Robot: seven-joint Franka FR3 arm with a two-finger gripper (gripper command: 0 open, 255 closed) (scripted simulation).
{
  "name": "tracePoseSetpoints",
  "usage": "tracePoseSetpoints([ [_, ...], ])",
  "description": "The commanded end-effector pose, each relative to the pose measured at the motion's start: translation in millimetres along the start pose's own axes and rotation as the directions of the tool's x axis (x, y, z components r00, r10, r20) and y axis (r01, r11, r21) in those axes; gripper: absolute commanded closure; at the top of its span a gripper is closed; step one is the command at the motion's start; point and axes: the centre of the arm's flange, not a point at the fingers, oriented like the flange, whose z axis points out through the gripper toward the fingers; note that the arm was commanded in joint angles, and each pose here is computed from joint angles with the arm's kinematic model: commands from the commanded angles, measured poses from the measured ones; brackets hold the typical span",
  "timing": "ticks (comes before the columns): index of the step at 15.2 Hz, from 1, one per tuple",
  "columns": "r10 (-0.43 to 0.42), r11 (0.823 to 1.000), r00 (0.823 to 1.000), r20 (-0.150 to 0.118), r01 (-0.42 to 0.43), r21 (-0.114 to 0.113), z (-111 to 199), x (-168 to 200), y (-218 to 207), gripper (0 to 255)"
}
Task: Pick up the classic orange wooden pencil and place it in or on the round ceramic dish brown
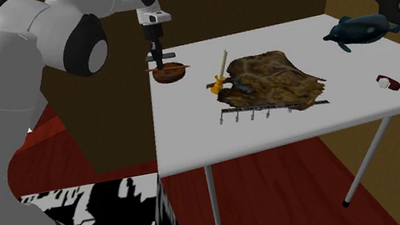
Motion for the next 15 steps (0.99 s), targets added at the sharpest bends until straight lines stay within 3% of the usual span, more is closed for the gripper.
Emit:
tracePoseSetpoints([
  [1, 0.001, 1.0, 1.0, 0.0, -0.001, -0.002, 1.1, 0.8, 0.1, 0],
  [6, 0.001, 1.0, 1.0, 0.0, -0.001, -0.002, 0.9, 1.1, 0.3, 0],
  [10, 0.001, 1.0, 1.0, 0.0, -0.001, -0.002, -49.1, 1.1, 0.2, 0],
  [15, 0.001, 1.0, 1.0, 0.0, -0.001, -0.002, -49.1, 1.1, 0.2, 0],
])
